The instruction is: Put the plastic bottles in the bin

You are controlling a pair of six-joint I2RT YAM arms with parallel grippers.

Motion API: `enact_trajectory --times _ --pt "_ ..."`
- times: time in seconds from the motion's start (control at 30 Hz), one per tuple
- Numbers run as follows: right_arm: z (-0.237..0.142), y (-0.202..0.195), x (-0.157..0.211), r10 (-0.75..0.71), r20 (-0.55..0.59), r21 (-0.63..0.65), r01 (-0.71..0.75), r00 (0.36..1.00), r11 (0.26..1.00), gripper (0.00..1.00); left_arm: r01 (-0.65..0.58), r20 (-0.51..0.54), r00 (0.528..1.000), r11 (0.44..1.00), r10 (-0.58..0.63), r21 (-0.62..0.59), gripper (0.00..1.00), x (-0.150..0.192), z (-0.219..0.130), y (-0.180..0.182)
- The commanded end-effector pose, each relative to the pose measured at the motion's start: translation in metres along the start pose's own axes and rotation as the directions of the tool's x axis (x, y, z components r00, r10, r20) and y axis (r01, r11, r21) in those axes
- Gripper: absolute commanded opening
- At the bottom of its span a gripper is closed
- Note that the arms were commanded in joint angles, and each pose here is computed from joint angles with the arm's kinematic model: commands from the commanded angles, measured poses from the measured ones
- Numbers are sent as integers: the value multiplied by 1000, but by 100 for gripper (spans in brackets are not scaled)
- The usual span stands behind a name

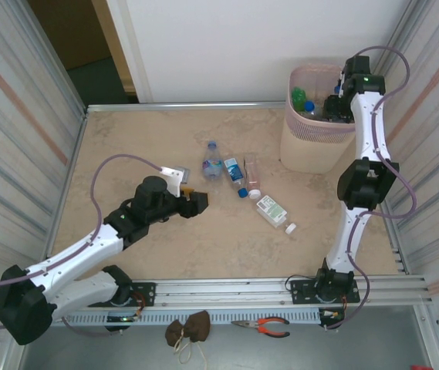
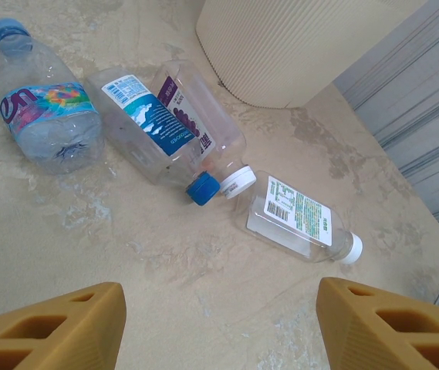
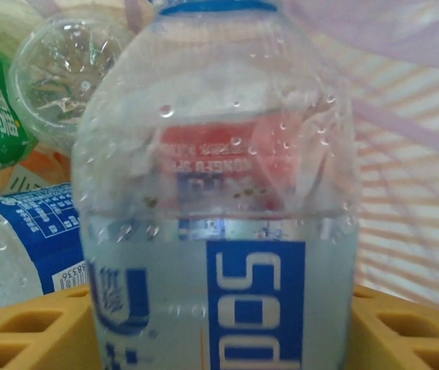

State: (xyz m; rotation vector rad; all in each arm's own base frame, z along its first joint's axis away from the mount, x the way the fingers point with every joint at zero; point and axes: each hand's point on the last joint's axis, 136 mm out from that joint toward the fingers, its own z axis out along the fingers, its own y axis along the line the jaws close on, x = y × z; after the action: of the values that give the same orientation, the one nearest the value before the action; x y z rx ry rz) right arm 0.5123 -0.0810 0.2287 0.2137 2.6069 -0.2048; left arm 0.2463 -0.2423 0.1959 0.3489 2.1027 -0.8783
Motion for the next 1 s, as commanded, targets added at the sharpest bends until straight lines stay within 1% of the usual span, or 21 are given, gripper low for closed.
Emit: enact_trajectory --times 0.0,0.13,0.33,0.47,0.67,0.77,0.97 --pt "-20 -9 -2 14 20 11 -15 1000 1000 75 2 39 999 1000 -3 21 66 -11 -4 -5" --pt "-53 -10 -14 25 98 1 -26 995 1000 78 -4 40 999 1000 4 17 67 -13 -6 -6" --pt "-97 -6 -23 42 185 -52 -33 982 998 80 -5 52 999 1000 4 19 67 -17 -10 -8" --pt "-117 -5 -20 46 211 -74 -31 977 997 80 -7 56 998 999 5 34 67 -24 -10 -13" --pt "-147 0 -15 60 261 -122 -29 963 992 78 -6 52 999 1000 4 30 66 -24 -9 -13" --pt "-157 6 -10 62 272 -151 -21 960 988 78 -11 47 999 999 9 32 66 -26 -7 -14" --pt "-171 32 8 29 299 -213 37 954 976 77 -25 35 999 999 24 23 67 -29 -5 -15"
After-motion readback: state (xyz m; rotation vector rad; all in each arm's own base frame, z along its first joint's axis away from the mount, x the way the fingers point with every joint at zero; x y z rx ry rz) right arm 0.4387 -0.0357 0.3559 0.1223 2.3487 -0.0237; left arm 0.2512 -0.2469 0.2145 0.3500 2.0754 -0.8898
